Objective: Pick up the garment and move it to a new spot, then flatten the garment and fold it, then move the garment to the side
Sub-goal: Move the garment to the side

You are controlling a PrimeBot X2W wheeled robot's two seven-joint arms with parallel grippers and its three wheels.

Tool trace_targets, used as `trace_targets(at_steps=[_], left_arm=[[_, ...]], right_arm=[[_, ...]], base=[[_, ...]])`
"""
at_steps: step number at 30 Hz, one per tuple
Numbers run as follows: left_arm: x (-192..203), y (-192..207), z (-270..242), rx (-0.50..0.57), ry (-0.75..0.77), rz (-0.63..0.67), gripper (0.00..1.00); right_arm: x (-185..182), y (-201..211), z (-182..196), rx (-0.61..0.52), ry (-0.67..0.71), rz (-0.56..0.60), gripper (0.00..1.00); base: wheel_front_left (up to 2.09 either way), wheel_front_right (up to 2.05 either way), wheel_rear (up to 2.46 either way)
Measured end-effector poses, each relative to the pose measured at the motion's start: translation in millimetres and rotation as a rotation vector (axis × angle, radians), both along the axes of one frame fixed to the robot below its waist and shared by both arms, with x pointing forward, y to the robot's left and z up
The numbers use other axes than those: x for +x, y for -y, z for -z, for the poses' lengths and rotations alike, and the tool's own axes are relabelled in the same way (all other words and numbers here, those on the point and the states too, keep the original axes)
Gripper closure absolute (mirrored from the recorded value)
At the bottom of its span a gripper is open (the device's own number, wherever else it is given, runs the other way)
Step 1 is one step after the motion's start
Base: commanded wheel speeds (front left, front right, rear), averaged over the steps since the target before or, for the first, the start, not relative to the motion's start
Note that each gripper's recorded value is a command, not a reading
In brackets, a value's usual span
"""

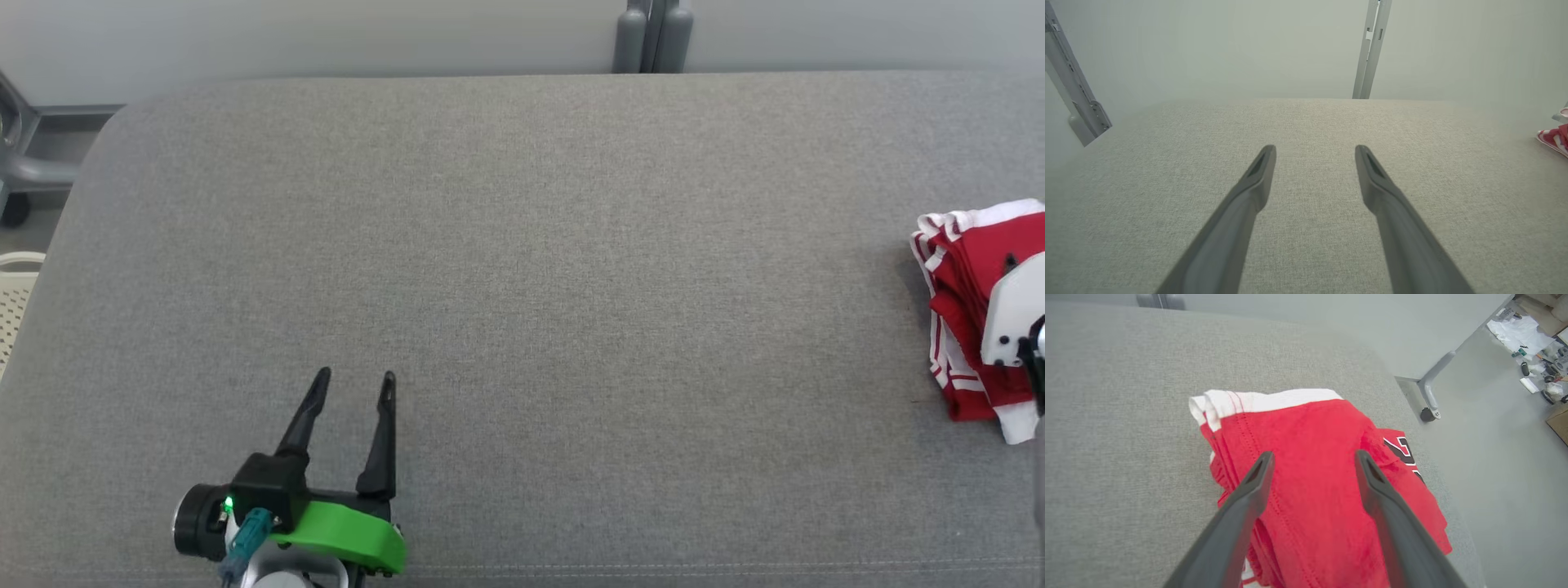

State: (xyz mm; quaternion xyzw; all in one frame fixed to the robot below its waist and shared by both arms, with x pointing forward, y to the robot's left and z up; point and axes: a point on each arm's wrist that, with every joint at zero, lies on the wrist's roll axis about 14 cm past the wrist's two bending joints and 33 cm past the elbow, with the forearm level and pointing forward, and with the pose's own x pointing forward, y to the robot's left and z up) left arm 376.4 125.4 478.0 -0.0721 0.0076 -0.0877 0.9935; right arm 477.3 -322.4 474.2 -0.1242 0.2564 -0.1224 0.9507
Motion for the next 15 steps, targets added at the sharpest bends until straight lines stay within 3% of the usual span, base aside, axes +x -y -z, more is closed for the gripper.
trace_targets(at_steps=[15], left_arm=[[-14.3,-40.6,-19.9,-0.016,0.033,-0.152,0.0]], right_arm=[[-43.4,-80.0,-63.5,0.201,0.502,-0.161,0.0]], base=[[0.0,0.0,0.0]])
